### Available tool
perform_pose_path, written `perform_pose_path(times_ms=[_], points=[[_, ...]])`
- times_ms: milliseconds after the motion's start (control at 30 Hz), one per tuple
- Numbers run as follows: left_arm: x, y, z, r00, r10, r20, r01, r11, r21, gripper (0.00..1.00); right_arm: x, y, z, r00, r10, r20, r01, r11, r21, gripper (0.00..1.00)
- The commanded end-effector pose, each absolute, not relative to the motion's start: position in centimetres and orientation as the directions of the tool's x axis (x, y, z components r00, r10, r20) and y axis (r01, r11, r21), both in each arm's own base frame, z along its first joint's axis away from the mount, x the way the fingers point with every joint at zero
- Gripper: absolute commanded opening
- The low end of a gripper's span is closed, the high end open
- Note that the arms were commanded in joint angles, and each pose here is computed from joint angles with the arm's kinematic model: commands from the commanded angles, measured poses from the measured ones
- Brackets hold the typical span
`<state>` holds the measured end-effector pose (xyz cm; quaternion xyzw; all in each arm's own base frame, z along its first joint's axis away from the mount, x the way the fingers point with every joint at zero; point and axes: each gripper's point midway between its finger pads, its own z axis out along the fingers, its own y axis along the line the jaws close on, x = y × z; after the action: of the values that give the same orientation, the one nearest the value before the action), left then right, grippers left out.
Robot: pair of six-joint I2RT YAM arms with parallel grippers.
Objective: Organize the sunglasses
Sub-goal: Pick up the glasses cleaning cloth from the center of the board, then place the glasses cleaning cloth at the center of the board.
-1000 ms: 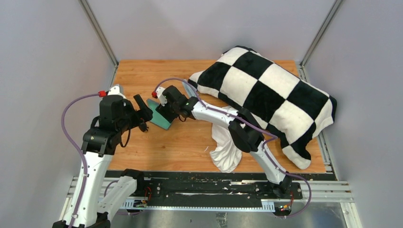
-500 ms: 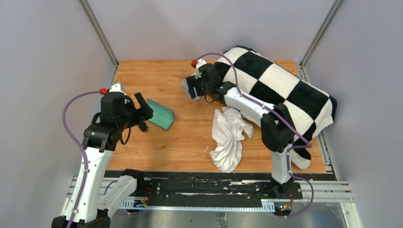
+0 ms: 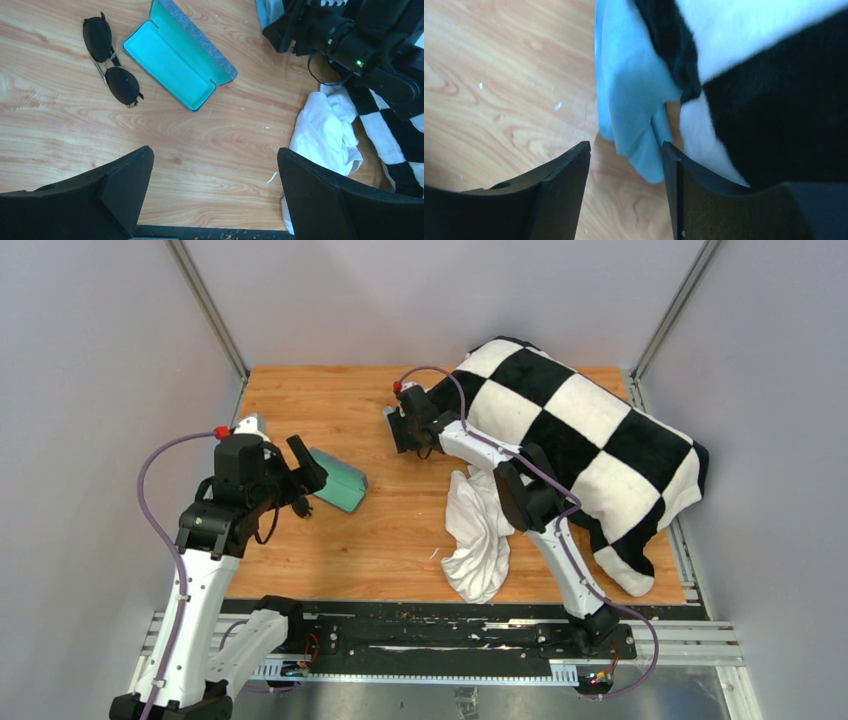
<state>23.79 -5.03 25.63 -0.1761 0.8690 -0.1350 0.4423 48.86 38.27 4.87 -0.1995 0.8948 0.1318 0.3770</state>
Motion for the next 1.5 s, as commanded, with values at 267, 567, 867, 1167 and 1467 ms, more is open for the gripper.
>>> perform_pose_path(times_ms=[267,567,867,1167,1467], points=[[23.9,-5.0,26.1,-0.536,-0.405,-0.741,-0.160,0.910,-0.382,1.00,47.5,38.9,7.4,-0.669,-0.200,-0.716,-0.437,0.885,0.161,0.00],[24.6,-7.4,22.5,-0.631,-0.412,-0.657,-0.115,0.887,-0.446,1.00,32.1,37.6,10.8,-0.821,-0.169,-0.546,-0.498,0.681,0.537,0.00],[23.9,-7.5,20.3,-0.646,-0.442,-0.623,-0.152,0.874,-0.462,1.00,18.1,40.6,15.3,-0.823,-0.320,-0.469,-0.560,0.321,0.764,0.00],[24.0,-7.3,22.3,-0.603,-0.449,-0.659,-0.135,0.872,-0.470,1.00,15.6,41.2,18.2,-0.765,-0.345,-0.544,-0.630,0.226,0.743,0.00],[23.5,-8.1,18.6,-0.681,-0.418,-0.601,-0.155,0.885,-0.440,1.00,20.0,37.7,7.6,-0.880,-0.350,-0.321,-0.472,0.565,0.677,0.61]])
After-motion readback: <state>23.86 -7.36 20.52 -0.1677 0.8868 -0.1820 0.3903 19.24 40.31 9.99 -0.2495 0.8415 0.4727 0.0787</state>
